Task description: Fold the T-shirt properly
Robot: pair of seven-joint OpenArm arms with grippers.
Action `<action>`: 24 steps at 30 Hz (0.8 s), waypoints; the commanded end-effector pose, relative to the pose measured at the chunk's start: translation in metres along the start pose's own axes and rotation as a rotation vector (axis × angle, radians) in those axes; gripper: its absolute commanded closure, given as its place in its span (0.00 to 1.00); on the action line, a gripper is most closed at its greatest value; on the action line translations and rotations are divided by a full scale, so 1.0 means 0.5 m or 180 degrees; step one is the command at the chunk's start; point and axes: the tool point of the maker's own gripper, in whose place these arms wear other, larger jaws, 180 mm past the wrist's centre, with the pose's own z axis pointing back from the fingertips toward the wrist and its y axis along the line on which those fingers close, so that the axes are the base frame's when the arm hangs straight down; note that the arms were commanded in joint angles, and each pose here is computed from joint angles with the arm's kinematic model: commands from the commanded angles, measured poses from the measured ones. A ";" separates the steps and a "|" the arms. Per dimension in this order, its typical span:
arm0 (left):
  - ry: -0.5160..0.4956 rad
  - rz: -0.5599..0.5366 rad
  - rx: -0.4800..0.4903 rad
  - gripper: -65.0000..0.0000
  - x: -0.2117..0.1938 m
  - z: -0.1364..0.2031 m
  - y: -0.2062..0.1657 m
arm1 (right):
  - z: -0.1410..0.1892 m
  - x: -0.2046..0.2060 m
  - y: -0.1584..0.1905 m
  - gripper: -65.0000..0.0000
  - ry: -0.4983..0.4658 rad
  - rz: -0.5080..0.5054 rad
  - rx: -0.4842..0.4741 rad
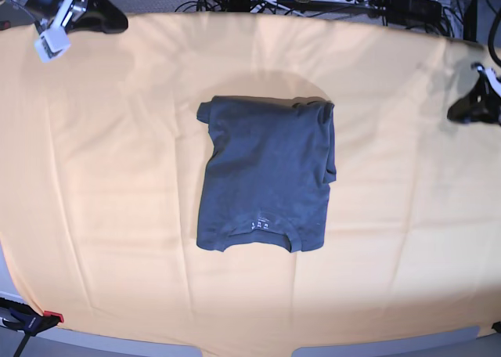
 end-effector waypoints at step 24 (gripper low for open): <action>0.1743 0.0134 -0.0906 1.00 -0.276 0.098 -0.324 | 0.100 -0.227 0.106 1.00 0.1185 -0.0904 0.0204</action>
